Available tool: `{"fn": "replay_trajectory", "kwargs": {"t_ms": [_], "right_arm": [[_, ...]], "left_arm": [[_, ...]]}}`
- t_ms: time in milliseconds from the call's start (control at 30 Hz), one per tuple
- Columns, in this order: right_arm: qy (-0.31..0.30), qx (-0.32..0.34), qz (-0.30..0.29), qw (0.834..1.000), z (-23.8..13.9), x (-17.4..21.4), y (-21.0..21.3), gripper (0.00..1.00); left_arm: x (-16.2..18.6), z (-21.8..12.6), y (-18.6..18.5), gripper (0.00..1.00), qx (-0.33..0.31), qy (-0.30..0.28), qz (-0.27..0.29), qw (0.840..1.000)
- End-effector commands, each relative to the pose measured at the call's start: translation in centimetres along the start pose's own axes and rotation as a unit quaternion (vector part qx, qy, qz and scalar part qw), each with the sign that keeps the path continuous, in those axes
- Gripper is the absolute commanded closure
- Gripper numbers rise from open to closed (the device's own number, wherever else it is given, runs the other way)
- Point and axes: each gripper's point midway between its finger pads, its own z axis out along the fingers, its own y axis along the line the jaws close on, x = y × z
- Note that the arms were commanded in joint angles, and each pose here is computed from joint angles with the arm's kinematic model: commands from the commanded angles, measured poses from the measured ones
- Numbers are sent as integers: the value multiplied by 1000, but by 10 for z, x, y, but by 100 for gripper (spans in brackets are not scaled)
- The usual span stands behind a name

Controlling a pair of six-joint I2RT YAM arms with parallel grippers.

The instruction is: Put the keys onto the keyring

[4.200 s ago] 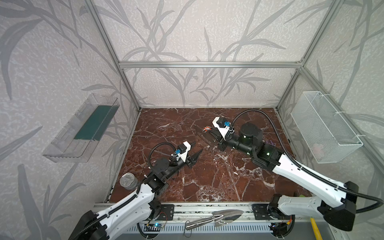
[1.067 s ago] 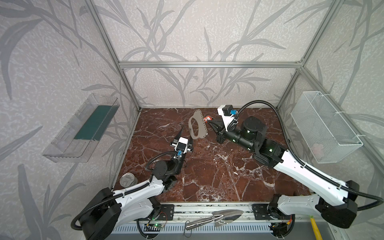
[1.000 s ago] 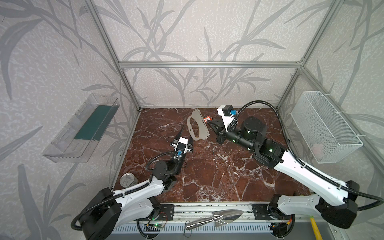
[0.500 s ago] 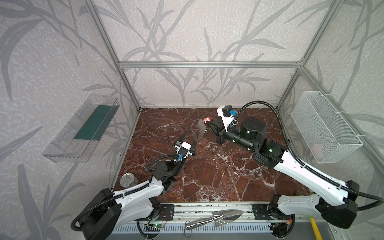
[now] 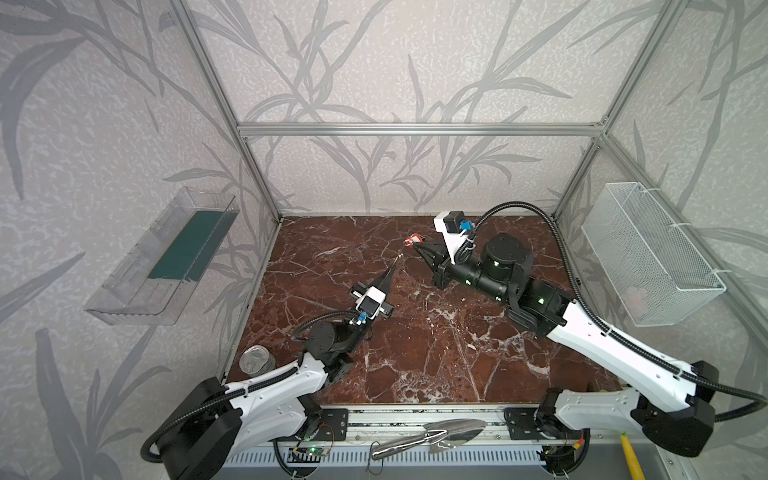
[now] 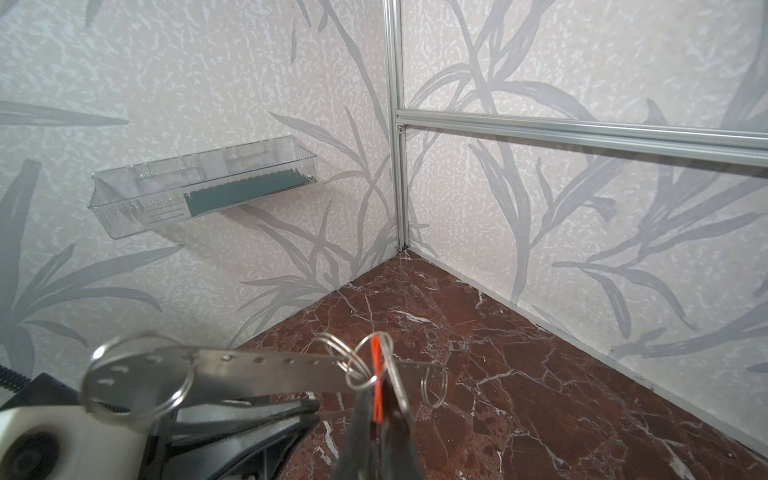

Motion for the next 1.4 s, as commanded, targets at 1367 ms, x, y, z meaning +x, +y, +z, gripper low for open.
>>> {"fn": "replay_trajectory", "kwargs": {"t_ms": [1367], "right_arm": [[239,137,52,960,14,186,-140,100]], "left_arm": [[74,7,11,100,69,500,-228,833]]}}
